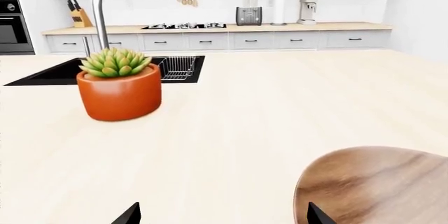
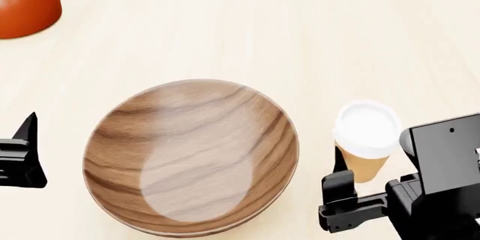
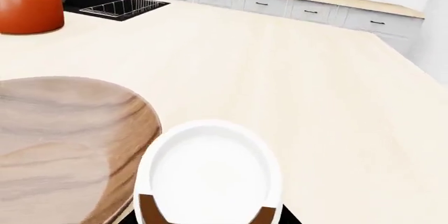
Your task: Place the cup inside the bowl on the dining table and move the bowl to any counter.
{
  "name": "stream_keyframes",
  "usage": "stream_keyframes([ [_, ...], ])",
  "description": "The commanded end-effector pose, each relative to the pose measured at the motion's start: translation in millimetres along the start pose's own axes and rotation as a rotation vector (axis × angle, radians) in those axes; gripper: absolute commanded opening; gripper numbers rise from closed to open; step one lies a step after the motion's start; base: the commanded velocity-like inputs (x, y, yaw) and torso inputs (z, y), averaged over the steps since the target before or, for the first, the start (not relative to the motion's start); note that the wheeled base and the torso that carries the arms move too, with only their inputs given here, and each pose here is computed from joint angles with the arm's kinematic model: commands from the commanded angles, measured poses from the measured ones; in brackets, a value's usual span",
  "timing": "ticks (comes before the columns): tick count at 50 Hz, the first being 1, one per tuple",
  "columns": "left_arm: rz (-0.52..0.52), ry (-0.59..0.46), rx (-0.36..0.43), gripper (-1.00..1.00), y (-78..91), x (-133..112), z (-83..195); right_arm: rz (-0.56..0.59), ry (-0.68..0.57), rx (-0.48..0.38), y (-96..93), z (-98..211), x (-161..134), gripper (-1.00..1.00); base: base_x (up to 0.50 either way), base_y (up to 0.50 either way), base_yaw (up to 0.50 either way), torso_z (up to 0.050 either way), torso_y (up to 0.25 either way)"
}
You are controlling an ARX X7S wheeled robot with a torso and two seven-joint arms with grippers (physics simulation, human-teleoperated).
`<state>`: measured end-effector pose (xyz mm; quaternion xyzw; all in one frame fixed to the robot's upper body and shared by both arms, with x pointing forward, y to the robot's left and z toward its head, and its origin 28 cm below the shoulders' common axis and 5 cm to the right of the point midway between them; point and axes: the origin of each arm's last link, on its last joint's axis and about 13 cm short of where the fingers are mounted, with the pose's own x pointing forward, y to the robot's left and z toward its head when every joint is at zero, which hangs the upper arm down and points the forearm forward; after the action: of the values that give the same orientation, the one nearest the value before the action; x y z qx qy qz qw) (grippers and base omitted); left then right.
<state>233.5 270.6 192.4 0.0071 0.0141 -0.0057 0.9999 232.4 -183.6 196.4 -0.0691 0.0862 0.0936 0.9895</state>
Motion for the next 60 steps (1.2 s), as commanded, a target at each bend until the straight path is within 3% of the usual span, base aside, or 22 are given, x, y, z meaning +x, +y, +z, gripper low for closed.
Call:
stream_keyframes([
  [1,0.003,-0.002,0.003,1.0,-0.5,1.8,1.6,-0.007,-0.079,-0.047,-6.4,39.1,-2.4,-1.0,0.0,0.0,0.0,0.0,0.0],
  [9,0.004,-0.013,0.057,1.0,-0.2,1.8,5.5,0.07,-0.118,-0.074,-6.9,85.0,7.5,-1.0,0.0,0.0,0.0,0.0,0.0],
  [17,0.012,0.0,0.034,1.0,-1.3,3.4,5.9,0.166,-0.122,-0.104,2.0,114.0,18.3,-1.0,0.0,0.0,0.0,0.0,0.0],
  [22,0.012,0.001,0.03,1.0,-1.4,3.4,5.0,0.281,-0.099,-0.106,17.1,124.6,31.2,-1.0,0.0,0.0,0.0,0.0,0.0],
  [34,0.015,0.002,0.025,1.0,1.9,1.9,3.9,0.465,-0.023,-0.15,56.7,124.9,51.3,-1.0,0.0,0.0,0.0,0.0,0.0],
  [46,0.017,-0.002,0.016,1.0,0.3,0.4,2.6,0.539,0.134,-0.139,81.4,91.4,72.5,-1.0,0.0,0.0,0.0,0.0,0.0],
  [60,0.016,-0.007,0.018,1.0,6.8,-2.9,4.8,0.542,0.216,-0.141,83.8,68.1,76.8,-1.0,0.0,0.0,0.0,0.0,0.0],
])
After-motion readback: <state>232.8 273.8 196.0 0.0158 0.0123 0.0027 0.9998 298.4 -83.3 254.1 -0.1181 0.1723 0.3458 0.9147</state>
